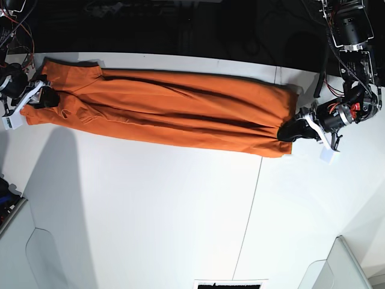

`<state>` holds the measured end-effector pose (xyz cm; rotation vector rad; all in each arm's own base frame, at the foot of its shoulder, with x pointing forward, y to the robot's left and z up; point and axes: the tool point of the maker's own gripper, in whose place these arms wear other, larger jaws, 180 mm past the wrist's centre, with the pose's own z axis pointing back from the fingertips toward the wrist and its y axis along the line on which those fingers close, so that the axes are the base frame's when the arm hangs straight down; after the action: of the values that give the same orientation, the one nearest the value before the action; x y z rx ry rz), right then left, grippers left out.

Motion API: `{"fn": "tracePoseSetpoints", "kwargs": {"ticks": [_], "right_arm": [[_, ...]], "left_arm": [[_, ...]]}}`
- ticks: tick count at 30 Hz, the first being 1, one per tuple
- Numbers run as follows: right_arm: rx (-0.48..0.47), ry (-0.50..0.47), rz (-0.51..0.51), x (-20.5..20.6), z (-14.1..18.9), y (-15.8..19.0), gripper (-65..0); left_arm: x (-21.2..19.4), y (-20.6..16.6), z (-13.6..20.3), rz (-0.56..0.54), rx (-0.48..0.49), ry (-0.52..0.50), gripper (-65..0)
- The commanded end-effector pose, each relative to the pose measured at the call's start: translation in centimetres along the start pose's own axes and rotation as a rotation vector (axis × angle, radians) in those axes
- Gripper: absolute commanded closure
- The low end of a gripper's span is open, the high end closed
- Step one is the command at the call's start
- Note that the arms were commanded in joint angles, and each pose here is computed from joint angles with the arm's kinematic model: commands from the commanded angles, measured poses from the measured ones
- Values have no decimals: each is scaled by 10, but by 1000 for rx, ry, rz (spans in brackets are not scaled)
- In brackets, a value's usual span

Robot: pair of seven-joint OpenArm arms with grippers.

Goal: Layout the t-shirt on the table in an organized manner, then fold the t-shirt properly
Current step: 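Straighten the folded strip with both grippers, pulling its ends apart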

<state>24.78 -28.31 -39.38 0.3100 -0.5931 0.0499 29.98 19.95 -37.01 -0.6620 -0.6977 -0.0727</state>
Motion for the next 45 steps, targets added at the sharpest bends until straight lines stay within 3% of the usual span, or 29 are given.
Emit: {"fn": "tracePoseSetpoints", "kwargs": {"ticks": [1,7,12,15,19,29,36,40,41,45], "right_arm": [[-5,-42,20,15,7,-3,-257],[27,-51,-11,10,-4,10,-257],[58,-56,-43,3,-14,24,-257],[57,-54,-44,2,-15,25,-257],[46,-49,-35,3,-13,22,-257],[40,-46,-30,3,-12,20,-257],[40,-49,-30,3,-12,20,-257],[40,-48,-30,3,-12,20,-257],[40,-45,-30,3,-12,20,-257],[41,-45,-30,3,-12,20,-257]], "left_arm": [[22,-7,7,-53,-11,-51,0],[46,-46,10,-215,-50,-82,0],[32,-94,-13,-348,-140,2,0],[14,-102,-28,-380,-146,69,0],[6,-93,-31,-398,-96,102,0],[20,-56,-7,-342,26,39,0],[2,-24,15,-236,100,6,0],[5,-15,17,-253,144,-13,0],[7,-12,17,-265,162,-20,-23],[10,6,21,-264,265,-23,-279]]}}
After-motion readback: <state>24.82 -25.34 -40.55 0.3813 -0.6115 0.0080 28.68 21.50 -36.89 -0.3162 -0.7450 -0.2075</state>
